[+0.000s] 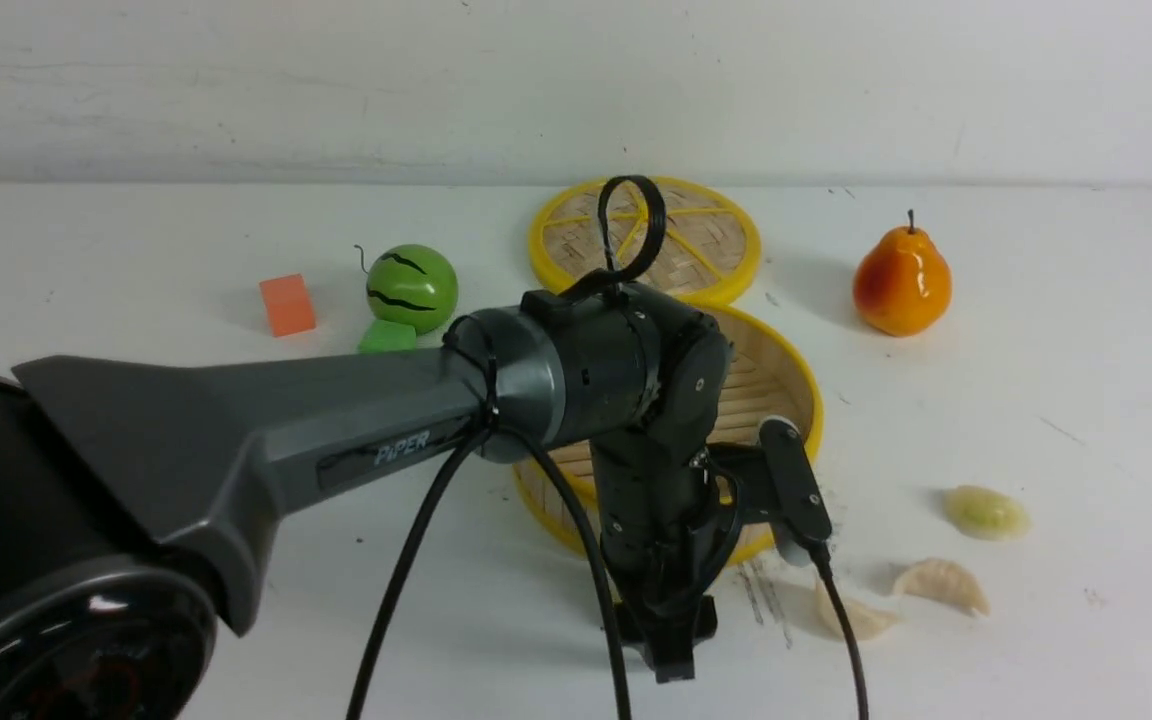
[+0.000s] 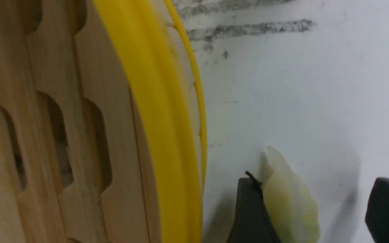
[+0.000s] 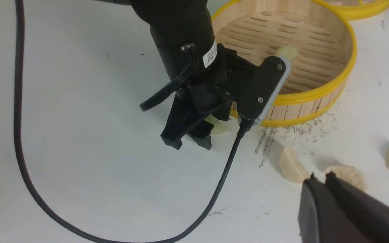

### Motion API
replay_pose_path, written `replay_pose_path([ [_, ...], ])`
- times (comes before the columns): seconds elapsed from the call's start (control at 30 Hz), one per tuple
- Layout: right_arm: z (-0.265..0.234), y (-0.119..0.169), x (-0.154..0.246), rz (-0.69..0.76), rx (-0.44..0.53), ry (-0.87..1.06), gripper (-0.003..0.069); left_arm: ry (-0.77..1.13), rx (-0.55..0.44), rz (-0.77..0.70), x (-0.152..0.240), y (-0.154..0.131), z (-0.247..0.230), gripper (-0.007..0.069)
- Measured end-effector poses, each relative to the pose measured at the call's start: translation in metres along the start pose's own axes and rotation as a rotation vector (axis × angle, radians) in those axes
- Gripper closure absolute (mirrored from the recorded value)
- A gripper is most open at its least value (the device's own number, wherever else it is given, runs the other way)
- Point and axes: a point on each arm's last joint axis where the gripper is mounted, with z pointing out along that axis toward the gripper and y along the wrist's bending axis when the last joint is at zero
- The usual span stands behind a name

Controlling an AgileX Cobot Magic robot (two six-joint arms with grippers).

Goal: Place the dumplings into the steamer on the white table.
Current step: 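Reach for and grasp a dumpling on the table with the left gripper, then place the dumpling into the bamboo steamer basket with the left gripper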

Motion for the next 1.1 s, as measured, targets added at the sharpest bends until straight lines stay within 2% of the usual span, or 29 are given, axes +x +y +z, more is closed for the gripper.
replay_pose_path([
  [0.23,0.000,0.000,0.000,0.000,0.000,0.000,0.0620,0.029,-0.011,0.016,0.002,0.002,0.006,0.0251],
  [0.4,0.000,0.000,0.000,0.000,0.000,0.000,0.0617,0.061,-0.017,-0.082,0.005,0.002,0.007,0.0419],
  [0.63,0.000,0.000,0.000,0.000,0.001,-0.001,0.0613,0.171,0.009,-0.243,0.008,0.003,-0.004,0.0422],
  [0.73,0.000,0.000,0.000,0.000,0.001,-0.001,0.0608,0.150,-0.011,-0.311,0.000,0.010,-0.020,0.0422],
  [0.93,0.000,0.000,0.000,0.000,0.001,-0.003,0.0601,-0.066,-0.119,-0.590,-0.027,0.036,-0.082,0.0422],
  [1.1,0.000,0.000,-0.001,0.000,0.003,-0.006,0.0601,-0.229,-0.171,-0.846,-0.018,0.068,-0.118,0.0422],
])
